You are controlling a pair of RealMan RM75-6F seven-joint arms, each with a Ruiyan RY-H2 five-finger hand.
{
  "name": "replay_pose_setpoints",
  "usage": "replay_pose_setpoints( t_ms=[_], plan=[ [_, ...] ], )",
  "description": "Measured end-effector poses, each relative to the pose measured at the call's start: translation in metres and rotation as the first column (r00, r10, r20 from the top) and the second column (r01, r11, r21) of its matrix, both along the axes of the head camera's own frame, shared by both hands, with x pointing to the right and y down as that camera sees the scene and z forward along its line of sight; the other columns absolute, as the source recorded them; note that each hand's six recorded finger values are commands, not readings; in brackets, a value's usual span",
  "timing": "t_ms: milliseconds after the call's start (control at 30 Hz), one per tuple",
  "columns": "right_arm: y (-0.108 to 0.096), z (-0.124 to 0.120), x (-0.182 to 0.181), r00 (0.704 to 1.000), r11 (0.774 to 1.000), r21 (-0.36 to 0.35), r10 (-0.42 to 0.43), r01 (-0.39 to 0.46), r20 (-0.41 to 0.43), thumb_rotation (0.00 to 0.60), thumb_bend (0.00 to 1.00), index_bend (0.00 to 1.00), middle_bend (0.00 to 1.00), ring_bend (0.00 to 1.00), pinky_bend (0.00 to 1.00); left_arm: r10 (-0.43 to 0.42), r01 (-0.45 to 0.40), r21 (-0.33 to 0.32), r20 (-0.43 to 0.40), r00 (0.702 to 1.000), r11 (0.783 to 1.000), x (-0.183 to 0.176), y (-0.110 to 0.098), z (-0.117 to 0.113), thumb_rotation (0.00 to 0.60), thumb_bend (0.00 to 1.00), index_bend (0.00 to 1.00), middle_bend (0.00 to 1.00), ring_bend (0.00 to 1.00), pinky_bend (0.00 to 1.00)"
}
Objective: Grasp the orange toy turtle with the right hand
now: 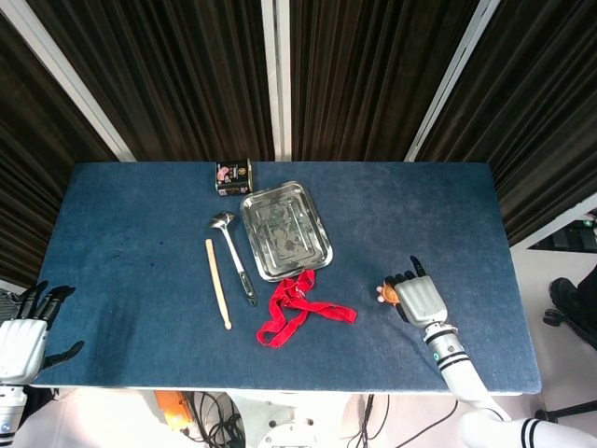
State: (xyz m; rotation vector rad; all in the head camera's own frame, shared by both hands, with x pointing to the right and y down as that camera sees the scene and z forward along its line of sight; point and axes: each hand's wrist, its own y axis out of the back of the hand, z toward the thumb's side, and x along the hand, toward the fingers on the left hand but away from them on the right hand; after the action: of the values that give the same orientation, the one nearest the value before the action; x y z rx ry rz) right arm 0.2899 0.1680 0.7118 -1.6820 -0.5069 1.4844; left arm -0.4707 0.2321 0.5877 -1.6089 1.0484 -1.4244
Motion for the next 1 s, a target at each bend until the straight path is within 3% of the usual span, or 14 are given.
replay_pose_setpoints(
  t_ms=[133,400,567,633,700,833,900,1000],
  plan=[
    [-0.001,0.002,-0.002,1.000,1.000,0.024,-0.004,0.004,0.001,0.600,0.34,0.63,0.61,0.56,0.02,-0.002,0.002,-0.002,0.000,1.000,1.000,-0.001,0.000,0.000,0.600,0.13,0.15,0.14,0.00,0.09],
    [-0.002,0.004,-0.005,1.000,0.997,0.080,-0.018,0.017,0.009,0.600,0.56,0.96,0.85,0.74,0.16,-0.002,0.002,-0.005,-0.001,1.000,1.000,-0.001,0.000,0.001,0.600,0.13,0.15,0.14,0.00,0.09],
    [-0.003,0.004,-0.003,1.000,0.994,0.112,-0.019,0.017,0.013,0.600,0.55,1.00,0.89,0.78,0.21,0.000,0.000,-0.006,-0.001,1.000,1.000,-0.001,0.000,0.001,0.600,0.13,0.15,0.14,0.00,0.09],
    [-0.002,0.004,-0.002,1.000,0.994,0.110,-0.015,0.013,0.016,0.600,0.46,0.94,0.86,0.73,0.17,0.001,-0.001,-0.005,-0.001,1.000,1.000,0.000,-0.001,0.000,0.600,0.13,0.15,0.14,0.00,0.09],
    [-0.001,0.004,0.001,1.000,0.995,0.099,-0.018,0.017,0.013,0.600,0.32,0.74,0.72,0.58,0.07,0.002,-0.002,-0.005,0.000,1.000,1.000,0.000,-0.001,0.000,0.600,0.13,0.15,0.14,0.00,0.09],
    [-0.002,0.002,0.007,1.000,0.997,0.072,-0.011,0.011,0.009,0.600,0.20,0.39,0.48,0.35,0.00,0.003,-0.003,-0.007,-0.001,1.000,1.000,0.001,-0.001,0.000,0.600,0.13,0.15,0.14,0.00,0.09],
    [-0.003,0.000,0.008,1.000,0.997,0.071,-0.006,0.006,0.011,0.600,0.17,0.30,0.40,0.28,0.00,0.003,-0.003,-0.008,-0.001,1.000,1.000,0.001,-0.001,0.001,0.600,0.13,0.15,0.14,0.00,0.09],
    [-0.006,-0.004,0.009,1.000,0.997,0.075,-0.004,0.003,0.015,0.600,0.17,0.27,0.37,0.25,0.00,0.002,-0.002,-0.014,0.000,1.000,1.000,0.001,-0.001,0.001,0.600,0.13,0.15,0.14,0.00,0.09]
  ],
)
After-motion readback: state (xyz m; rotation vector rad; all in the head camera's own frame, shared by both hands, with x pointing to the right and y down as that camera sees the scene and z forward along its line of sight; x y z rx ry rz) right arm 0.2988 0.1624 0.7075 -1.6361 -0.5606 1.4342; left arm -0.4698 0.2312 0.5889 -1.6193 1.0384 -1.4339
